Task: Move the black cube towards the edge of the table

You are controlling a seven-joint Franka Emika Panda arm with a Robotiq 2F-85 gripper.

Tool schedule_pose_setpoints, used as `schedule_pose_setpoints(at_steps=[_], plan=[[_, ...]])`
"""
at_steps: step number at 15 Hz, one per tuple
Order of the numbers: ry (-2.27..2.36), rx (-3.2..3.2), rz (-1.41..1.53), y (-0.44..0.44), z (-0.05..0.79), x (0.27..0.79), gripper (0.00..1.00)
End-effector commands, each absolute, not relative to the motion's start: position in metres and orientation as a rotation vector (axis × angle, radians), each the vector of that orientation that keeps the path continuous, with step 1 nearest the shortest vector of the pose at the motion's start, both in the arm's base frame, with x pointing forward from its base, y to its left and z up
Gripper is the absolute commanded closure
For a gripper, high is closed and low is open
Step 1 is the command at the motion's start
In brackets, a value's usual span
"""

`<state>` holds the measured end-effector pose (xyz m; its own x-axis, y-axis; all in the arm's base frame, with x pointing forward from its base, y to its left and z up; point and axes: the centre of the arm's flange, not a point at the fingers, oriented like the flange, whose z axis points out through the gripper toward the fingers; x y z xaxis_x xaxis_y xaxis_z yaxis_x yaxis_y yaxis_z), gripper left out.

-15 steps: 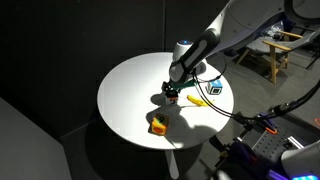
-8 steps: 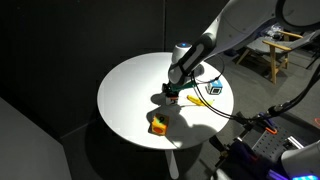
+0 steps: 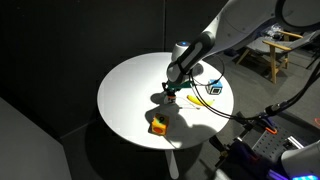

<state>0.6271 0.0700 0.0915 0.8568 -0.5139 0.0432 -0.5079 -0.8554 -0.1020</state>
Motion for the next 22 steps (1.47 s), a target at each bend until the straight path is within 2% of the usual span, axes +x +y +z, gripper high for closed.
schedule_pose_setpoints(at_steps=[1, 3, 12, 22], plan=[[1.032, -2.839, -0.133, 0.075, 0.104, 0.625, 0.88], [1.129, -2.783, -0.145, 0.076, 0.108, 0.621, 0.95], [1.497, -2.603, -0.217, 0.071, 0.119, 0.588, 0.94], [1.736, -2.425, -0.158, 0.045, 0.132, 0.552, 0.95]])
